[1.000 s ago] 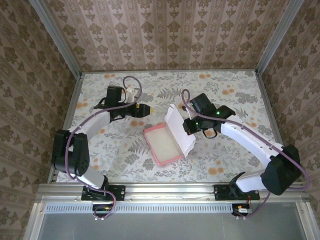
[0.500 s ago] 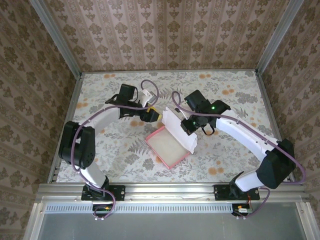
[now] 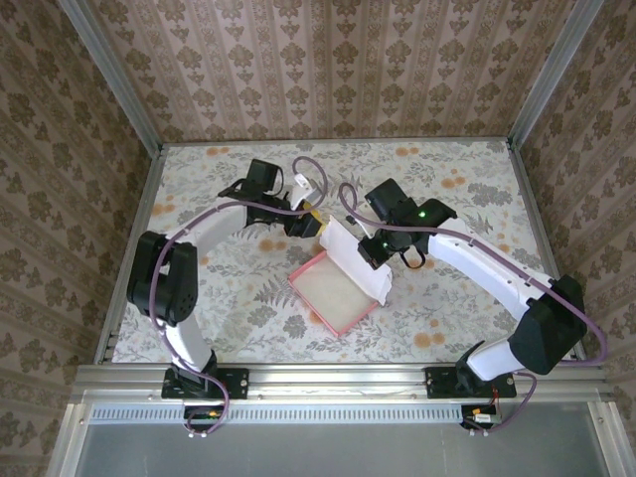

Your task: Fold the paper box

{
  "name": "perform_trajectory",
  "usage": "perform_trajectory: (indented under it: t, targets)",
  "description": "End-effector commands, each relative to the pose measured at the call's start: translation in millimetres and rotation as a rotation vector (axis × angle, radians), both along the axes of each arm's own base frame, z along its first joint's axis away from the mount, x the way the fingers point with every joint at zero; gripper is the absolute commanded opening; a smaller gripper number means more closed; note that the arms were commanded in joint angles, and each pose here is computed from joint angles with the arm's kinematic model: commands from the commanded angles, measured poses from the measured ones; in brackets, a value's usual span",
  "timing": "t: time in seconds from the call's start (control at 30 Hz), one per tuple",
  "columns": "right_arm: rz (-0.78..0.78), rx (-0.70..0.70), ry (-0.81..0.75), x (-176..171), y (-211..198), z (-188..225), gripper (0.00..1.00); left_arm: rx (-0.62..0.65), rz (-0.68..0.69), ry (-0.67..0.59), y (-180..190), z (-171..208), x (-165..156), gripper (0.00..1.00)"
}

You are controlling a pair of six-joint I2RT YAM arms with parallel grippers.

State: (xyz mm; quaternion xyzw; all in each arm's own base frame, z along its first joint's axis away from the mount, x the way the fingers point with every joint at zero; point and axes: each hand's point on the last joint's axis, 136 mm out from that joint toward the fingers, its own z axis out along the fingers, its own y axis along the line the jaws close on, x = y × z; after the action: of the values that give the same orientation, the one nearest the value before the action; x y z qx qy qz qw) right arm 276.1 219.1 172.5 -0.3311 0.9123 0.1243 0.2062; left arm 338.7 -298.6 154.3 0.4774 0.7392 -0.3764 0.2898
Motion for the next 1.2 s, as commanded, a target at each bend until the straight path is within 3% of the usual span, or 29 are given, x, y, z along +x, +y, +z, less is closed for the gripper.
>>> perform_trajectory:
  t: [0.0,0.2,0.33,0.57,1.17]
  targets:
    - [0.029,-0.02,-0.007,0.4,2.4,-1.9,0.02,0.035,-0.028,-0.017,-1.3,-4.7,2.2,0.47]
    - [0.025,-0.028,-0.016,2.2,2.2,-2.8,0.02,0.055,-0.105,0.008,-16.7,-10.4,-15.8,0.42]
    - [0.017,-0.039,-0.027,4.3,0.7,-2.7,0.02,0.06,-0.116,0.016,-17.0,-11.0,-20.0,0.34]
    - [0.008,-0.056,-0.042,6.6,-1.7,-2.5,0.02,0.124,-0.094,0.008,-10.3,-17.2,-20.6,0.28]
    - [0.004,-0.094,-0.063,8.7,-3.6,-4.9,0.03,0.183,-0.079,0.033,-7.2,-20.9,-18.9,0.2]
